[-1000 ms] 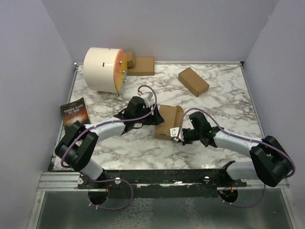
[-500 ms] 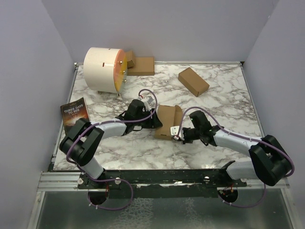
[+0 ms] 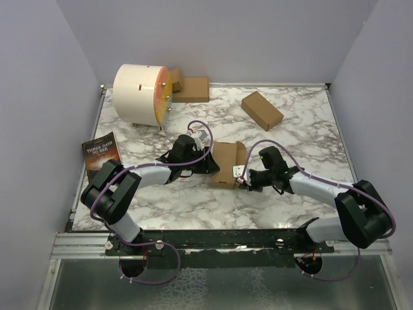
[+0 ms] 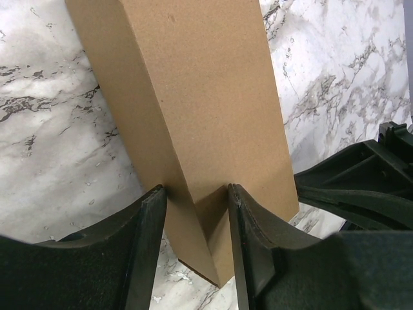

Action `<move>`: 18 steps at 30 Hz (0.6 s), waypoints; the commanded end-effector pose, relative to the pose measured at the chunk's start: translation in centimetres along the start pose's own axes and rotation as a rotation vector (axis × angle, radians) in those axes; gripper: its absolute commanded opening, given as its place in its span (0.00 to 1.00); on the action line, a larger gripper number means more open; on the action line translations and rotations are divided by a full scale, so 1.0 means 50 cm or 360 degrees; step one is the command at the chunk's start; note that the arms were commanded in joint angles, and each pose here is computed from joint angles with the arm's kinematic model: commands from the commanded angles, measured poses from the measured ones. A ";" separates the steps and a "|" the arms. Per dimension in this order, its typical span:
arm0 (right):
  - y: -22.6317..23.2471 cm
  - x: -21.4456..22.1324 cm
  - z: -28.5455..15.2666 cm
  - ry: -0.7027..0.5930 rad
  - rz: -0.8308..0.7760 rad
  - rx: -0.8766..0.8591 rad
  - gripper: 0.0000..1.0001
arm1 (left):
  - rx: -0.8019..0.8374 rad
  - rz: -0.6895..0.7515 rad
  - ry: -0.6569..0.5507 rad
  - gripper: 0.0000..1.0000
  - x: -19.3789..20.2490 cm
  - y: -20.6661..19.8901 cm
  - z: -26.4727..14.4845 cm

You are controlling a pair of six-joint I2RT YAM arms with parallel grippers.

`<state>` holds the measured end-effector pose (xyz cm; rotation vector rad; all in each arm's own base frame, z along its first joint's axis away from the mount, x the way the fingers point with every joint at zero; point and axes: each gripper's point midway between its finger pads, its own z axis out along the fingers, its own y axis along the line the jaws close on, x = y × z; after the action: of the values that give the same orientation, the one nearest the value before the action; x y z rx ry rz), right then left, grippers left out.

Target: Fold the paper box

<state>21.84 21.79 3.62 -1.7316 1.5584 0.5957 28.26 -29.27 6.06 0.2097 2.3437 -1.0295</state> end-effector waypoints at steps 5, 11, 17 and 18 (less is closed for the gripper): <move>0.005 -0.011 0.002 -0.0029 0.0120 -0.0063 0.01 | -0.0042 -0.0019 0.0088 0.44 0.034 0.029 0.003; 0.005 -0.009 0.003 -0.0023 0.0155 -0.0076 0.01 | -0.0051 -0.0019 0.0101 0.44 0.034 0.034 0.007; 0.003 -0.002 0.003 -0.0008 0.0209 -0.0080 0.01 | -0.0051 -0.0026 0.0109 0.44 0.035 0.035 0.008; 0.003 -0.001 0.003 -0.0007 0.0213 -0.0081 0.01 | -0.0049 -0.0023 0.0106 0.44 0.034 0.034 0.008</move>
<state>21.83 21.86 3.37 -1.6915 1.6406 0.6650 28.23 -29.39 5.87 0.2178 2.3460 -1.0550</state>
